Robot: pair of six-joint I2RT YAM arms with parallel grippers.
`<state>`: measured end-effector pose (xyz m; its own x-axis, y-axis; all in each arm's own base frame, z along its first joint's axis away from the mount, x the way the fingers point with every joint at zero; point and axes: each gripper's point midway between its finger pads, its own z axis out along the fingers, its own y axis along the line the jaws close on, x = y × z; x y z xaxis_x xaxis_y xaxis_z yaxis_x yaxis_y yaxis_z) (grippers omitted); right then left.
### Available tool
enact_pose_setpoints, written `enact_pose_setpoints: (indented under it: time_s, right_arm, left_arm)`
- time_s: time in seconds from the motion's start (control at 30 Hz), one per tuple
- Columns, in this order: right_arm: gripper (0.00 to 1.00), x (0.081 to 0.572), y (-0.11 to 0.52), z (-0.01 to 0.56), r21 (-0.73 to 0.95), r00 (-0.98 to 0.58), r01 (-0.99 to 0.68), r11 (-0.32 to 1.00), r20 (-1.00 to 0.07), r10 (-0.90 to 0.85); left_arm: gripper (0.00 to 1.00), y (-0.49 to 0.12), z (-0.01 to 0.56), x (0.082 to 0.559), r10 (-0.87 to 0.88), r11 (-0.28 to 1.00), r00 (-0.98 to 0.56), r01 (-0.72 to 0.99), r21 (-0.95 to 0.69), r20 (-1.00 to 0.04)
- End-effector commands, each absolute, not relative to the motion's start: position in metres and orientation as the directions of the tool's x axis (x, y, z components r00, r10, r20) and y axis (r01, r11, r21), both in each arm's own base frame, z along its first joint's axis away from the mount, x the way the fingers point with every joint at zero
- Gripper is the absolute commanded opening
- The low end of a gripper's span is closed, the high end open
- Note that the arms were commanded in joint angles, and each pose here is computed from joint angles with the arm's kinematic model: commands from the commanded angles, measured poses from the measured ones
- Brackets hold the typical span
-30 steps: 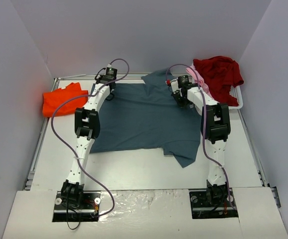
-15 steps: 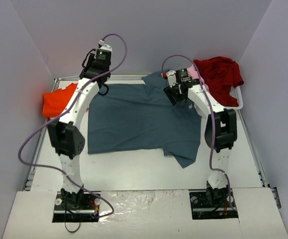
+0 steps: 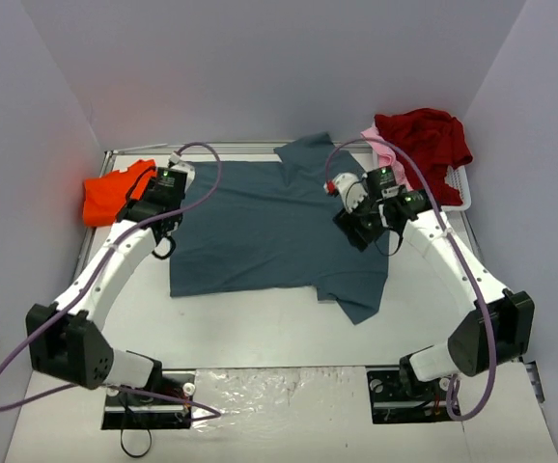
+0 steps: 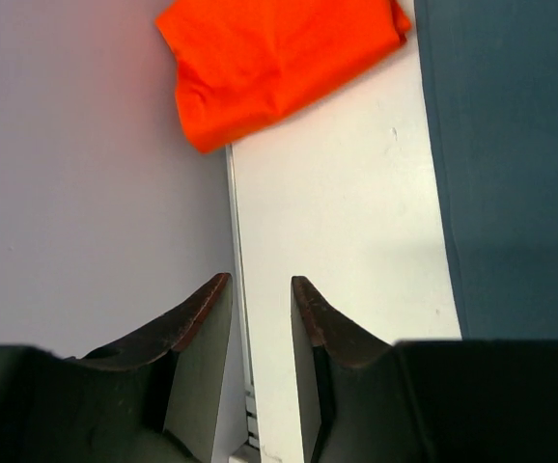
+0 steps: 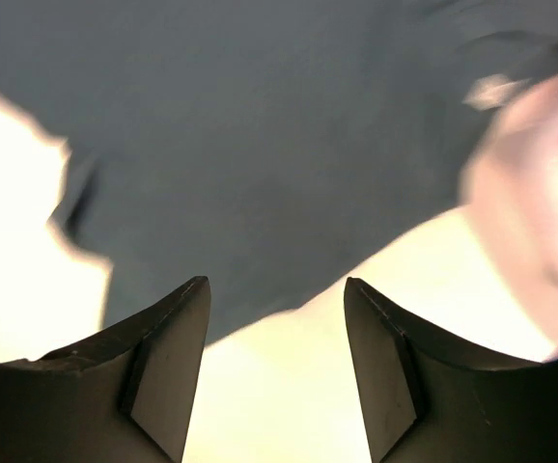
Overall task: Fold and stack the t-shirts
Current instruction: Flatten out the tshirt
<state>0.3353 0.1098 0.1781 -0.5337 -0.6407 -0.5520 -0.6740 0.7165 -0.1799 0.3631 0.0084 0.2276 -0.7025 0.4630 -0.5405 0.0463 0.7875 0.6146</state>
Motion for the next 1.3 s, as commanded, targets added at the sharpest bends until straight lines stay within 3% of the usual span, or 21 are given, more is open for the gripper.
enact_pose_setpoints:
  time_s: [0.0,0.23,0.37,0.63,1.27]
  right_arm:
    - [0.53,0.260,0.117,0.152,-0.047,-0.513,-0.812,0.581,-0.415,-0.751]
    - [0.41,0.195,0.124,0.109,0.086,-0.460,-0.887,0.454,-0.253,-0.851]
    - [0.40,0.182,0.129,0.095,0.119,-0.423,-0.906,0.406,-0.196,-0.885]
    - [0.38,0.176,0.139,0.074,0.184,-0.375,-0.918,0.351,-0.114,-0.920]
    - [0.39,0.198,0.167,0.040,0.242,-0.337,-0.917,0.317,-0.049,-0.940]
  left_arm:
    - [0.30,0.023,0.244,0.344,0.425,0.827,-0.666,0.009,0.562,-0.614]
    - [0.30,0.049,0.229,0.326,0.324,0.883,-0.698,-0.018,0.468,-0.638]
    - [0.30,0.048,0.220,0.325,0.324,0.885,-0.715,-0.001,0.465,-0.620]
    - [0.30,0.047,0.215,0.325,0.324,0.890,-0.720,0.012,0.456,-0.614]
    - [0.32,0.045,0.214,0.322,0.322,0.896,-0.711,0.016,0.443,-0.625]
